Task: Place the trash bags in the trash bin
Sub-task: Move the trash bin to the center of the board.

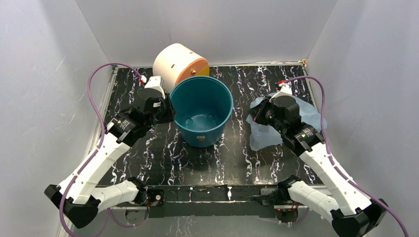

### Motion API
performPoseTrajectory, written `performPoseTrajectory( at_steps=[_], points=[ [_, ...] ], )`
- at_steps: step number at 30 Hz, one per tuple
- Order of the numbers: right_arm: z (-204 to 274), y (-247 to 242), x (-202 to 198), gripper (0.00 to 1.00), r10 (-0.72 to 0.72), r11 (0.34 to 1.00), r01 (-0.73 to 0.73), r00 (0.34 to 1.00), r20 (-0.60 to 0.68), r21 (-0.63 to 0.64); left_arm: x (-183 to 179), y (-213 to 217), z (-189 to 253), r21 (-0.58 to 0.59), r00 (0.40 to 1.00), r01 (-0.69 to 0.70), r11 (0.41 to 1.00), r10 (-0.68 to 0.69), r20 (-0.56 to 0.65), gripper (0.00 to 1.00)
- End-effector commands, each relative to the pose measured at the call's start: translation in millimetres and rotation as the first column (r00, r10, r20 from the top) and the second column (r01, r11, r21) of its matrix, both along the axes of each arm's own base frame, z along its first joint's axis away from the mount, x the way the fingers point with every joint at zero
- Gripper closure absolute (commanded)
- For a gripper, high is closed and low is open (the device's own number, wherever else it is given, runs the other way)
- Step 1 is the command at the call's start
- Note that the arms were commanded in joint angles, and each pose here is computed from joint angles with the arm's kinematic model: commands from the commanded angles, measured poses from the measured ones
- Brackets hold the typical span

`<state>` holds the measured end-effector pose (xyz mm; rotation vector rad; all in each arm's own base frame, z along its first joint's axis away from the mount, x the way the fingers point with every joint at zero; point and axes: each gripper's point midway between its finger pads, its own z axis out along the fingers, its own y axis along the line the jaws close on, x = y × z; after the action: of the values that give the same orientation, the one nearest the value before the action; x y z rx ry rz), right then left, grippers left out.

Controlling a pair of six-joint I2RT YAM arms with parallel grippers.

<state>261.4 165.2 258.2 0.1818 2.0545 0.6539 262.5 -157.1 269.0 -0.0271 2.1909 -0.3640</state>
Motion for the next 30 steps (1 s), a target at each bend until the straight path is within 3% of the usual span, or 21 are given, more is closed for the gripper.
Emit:
performPoseTrajectory(
  at_steps=[1,5,8,17,23,30],
  points=[
    [17,11,6,0.97,0.035,0.998,-0.038,0.997,0.065,0.048,4,16,19,0.028,0.997,-0.075,0.997,0.074,0.035,0.72],
    [15,12,6,0.97,0.039,0.998,-0.041,0.998,0.057,0.045,9,13,24,0.038,0.997,-0.073,0.997,0.072,0.034,0.7],
    [15,10,6,0.97,0.031,0.999,-0.033,0.998,0.061,0.043,11,9,30,0.02,0.997,-0.063,0.998,0.062,0.044,0.6],
    [22,15,4,0.97,0.063,0.996,-0.067,0.995,0.079,0.056,6,16,30,0.027,0.996,-0.071,0.997,0.069,0.06,0.44],
    [27,28,-1,0.97,0.142,0.986,-0.149,0.985,0.097,0.071,4,8,25,0.053,0.999,0.006,0.999,-0.009,0.044,0.45],
    [28,28,-1,0.97,0.146,0.985,-0.153,0.984,0.1,0.074,4,26,7,0.174,1.0,-0.029,0.984,0.029,0.002,0.53]
  ],
)
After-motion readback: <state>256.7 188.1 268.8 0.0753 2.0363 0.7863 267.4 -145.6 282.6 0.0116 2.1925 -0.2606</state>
